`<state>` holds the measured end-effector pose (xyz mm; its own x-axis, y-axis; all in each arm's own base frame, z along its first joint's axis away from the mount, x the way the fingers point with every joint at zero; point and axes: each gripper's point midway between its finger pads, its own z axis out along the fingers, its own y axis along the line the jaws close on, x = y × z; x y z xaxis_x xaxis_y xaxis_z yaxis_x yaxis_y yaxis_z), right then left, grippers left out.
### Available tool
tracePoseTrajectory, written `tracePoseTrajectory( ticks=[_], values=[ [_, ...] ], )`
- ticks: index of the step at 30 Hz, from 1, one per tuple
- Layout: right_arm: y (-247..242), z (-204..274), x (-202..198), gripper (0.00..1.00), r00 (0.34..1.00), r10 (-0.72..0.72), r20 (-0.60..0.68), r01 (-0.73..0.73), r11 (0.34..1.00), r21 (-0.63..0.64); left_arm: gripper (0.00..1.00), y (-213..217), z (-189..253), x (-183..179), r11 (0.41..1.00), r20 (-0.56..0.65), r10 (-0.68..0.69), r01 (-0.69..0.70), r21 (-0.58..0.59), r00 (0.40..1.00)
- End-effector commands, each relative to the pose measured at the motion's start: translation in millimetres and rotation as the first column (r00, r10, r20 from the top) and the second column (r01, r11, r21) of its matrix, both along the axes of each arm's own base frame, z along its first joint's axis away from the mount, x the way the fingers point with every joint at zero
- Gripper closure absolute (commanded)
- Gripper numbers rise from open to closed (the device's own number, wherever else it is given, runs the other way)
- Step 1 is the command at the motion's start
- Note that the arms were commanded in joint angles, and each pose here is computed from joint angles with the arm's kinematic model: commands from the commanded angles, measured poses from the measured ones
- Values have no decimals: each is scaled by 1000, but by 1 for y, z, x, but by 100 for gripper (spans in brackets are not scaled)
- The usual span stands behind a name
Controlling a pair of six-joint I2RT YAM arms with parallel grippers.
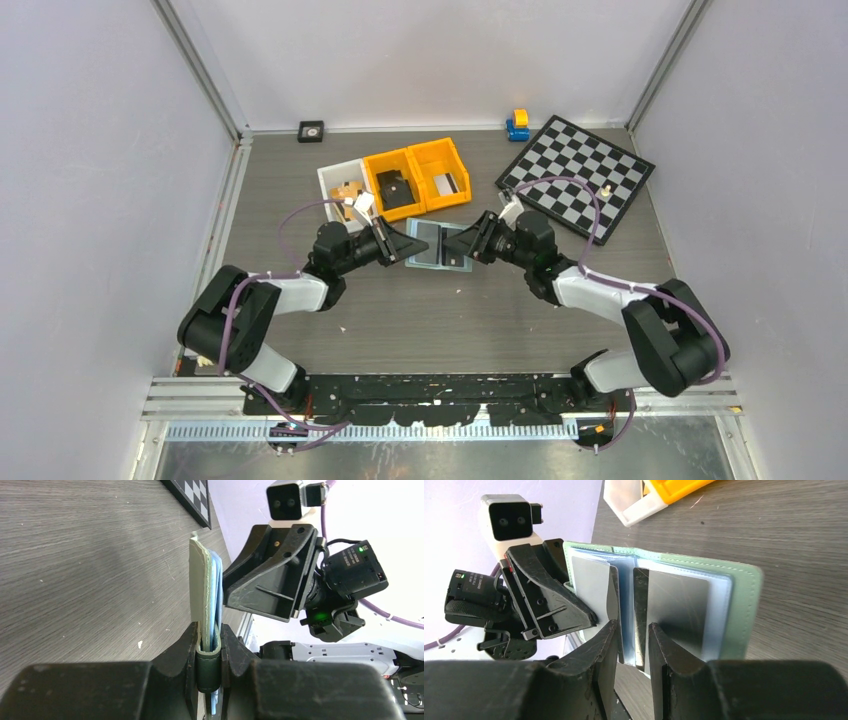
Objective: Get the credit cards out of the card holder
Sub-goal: Remove the credit card from the card holder.
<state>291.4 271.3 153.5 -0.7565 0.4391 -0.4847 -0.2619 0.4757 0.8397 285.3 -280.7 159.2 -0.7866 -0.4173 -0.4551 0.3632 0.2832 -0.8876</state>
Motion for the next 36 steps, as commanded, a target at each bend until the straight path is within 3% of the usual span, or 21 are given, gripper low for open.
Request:
tracePoseTrajectory(
  ticks=[1,7,23,36],
  values=[
    [17,11,6,68,998,70,6,-70,995,78,96,-5,23,-2,998,87,-26,31,-51,996],
    [16,-11,13,71,997,43,-64,-42,999,18,96,-4,27,-3,998,98,-30,35,-52,995],
    [12,46,-7,71,989,71,132,-93,982,164,96,-12,48,-11,984,111,-105,120,-135,988],
    [9,64,-14,73,981,64,184,-106,968,227,97,-14,64,-15,948,117,-155,181,-261,981]
  ],
)
